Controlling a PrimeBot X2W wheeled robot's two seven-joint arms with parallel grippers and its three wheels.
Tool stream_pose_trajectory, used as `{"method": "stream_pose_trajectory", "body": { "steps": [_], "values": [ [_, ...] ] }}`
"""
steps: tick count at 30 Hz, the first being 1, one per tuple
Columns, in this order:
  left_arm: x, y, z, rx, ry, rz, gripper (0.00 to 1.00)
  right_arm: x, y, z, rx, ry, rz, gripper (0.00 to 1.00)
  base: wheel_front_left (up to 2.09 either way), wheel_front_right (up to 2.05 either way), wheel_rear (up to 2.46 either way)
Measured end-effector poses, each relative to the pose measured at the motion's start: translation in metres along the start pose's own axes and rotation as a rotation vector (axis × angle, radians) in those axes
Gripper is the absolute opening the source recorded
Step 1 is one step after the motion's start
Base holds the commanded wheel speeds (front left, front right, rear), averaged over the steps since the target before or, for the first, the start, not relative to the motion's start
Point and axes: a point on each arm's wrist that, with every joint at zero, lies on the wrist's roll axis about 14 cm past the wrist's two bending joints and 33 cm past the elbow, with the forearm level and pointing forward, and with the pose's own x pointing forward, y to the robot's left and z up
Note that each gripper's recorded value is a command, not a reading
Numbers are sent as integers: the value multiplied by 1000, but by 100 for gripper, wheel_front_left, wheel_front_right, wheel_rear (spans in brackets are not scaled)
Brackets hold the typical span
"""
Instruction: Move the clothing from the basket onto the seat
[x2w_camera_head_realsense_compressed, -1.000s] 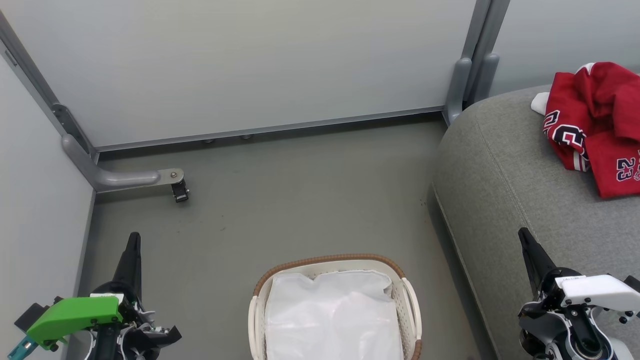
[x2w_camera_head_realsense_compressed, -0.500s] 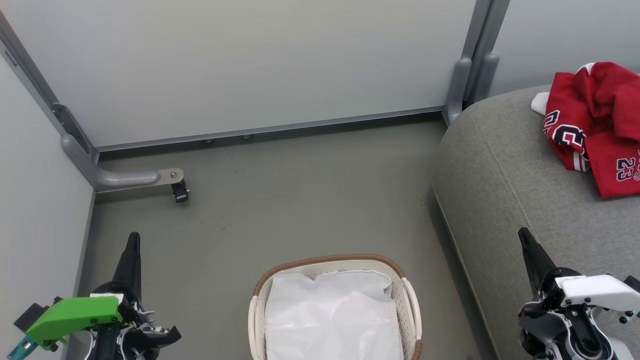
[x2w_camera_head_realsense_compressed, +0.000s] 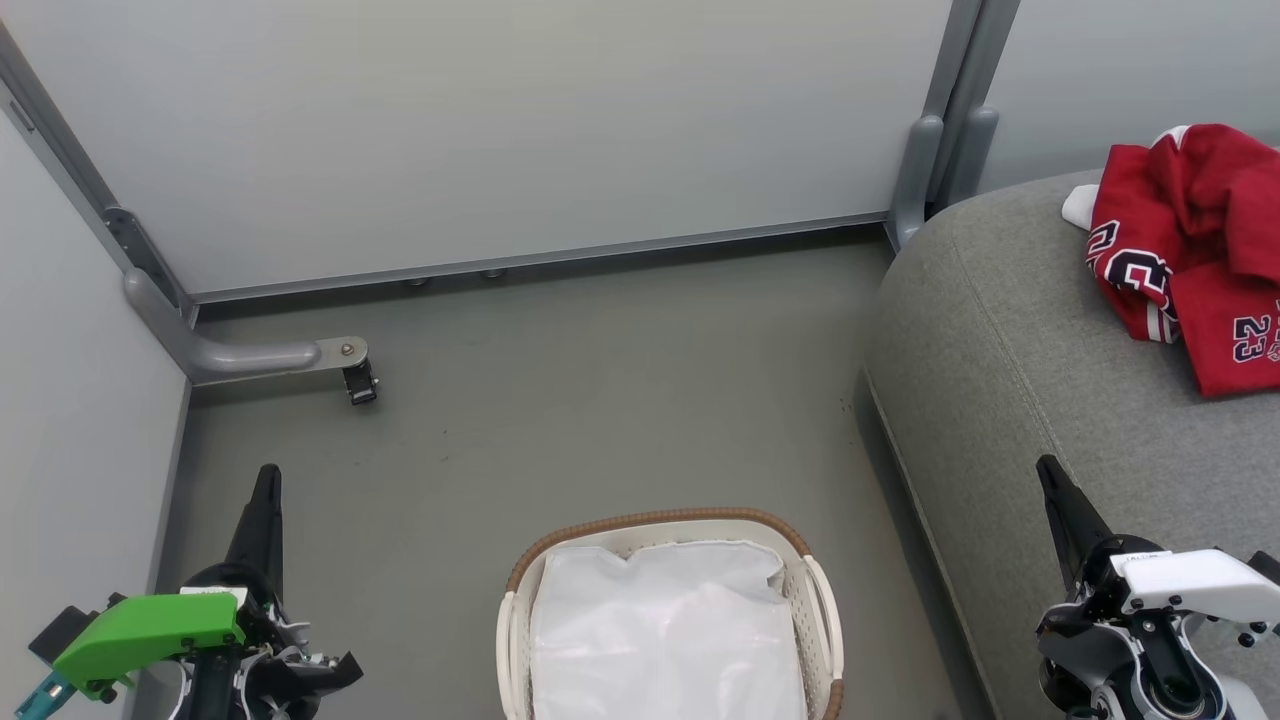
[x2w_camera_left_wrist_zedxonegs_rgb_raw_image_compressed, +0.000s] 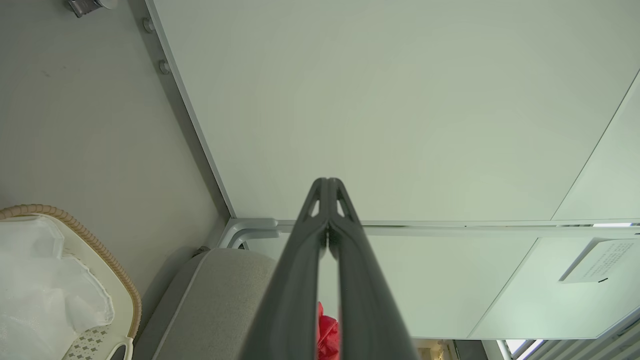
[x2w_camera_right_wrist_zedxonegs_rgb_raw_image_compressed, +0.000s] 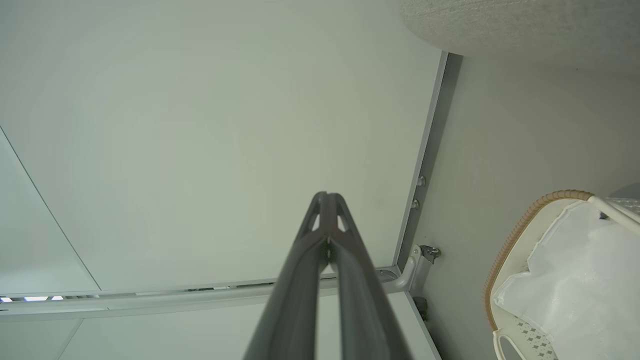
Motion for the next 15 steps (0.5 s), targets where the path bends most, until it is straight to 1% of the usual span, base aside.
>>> {"method": "stream_pose_trajectory", "body": {
  "steps": [15],
  "values": [
    [0, 0, 0, -1, 0, 0, 0, 0, 0, 0, 0, 0, 0, 0, 0, 0, 0]
  ]
}}
